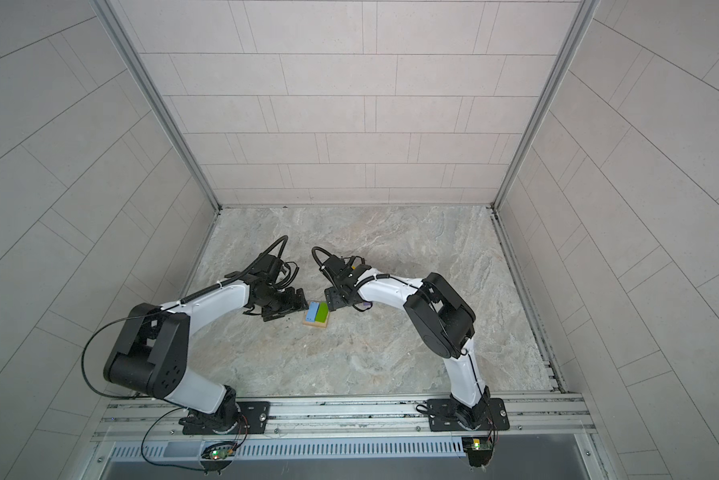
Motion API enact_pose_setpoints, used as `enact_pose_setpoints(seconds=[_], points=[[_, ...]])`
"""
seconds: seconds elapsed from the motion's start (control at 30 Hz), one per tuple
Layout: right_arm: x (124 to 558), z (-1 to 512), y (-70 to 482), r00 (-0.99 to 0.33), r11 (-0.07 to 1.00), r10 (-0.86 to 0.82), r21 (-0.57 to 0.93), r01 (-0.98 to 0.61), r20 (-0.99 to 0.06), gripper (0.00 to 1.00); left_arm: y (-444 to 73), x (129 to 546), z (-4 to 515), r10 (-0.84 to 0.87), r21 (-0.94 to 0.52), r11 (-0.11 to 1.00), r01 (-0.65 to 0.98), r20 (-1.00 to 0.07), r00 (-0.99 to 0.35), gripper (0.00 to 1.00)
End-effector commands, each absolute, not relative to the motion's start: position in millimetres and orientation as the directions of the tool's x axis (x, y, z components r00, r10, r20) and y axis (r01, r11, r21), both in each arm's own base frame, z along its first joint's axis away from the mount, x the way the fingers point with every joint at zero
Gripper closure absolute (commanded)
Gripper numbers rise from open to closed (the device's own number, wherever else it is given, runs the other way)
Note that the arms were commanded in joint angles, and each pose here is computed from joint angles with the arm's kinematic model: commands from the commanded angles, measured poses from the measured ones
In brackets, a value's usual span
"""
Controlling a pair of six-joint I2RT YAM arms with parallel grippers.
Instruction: Build the wood block tower
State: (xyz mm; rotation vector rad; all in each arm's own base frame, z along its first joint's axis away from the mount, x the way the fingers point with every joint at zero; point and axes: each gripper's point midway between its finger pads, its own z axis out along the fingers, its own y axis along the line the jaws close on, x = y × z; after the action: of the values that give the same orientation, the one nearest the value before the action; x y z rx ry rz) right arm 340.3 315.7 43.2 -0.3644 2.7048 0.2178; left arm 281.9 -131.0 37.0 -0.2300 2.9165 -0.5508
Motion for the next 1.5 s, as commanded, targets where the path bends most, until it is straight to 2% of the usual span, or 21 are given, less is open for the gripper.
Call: enact_pose_setpoints(seconds=[0.0, 0.9, 1.47], points=[[339.0, 41.9, 319.2, -0.879, 0.950, -0.240, 0.088, -0.300, -0.413, 0.15, -132.4, 280.0, 34.0, -0.161, -0.362, 0.926, -0.107, -0.123, -0.979, 0.11], [335.9, 51.5, 312.3, -0.874, 0.956, -0.217, 0.086, -0.280, -0.435, 0.15, -134.2, 279.5, 34.5, -0.154, -0.365, 0.926, -0.100, -0.122, -0.980, 0.11], [306.1, 54.6, 311.0, -0.883, 0.940, -0.181, 0.189, -0.285, -0.434, 0.15, -135.2, 278.7, 35.5, -0.151, -0.365, 0.926, -0.097, -0.122, -0.981, 0.11]])
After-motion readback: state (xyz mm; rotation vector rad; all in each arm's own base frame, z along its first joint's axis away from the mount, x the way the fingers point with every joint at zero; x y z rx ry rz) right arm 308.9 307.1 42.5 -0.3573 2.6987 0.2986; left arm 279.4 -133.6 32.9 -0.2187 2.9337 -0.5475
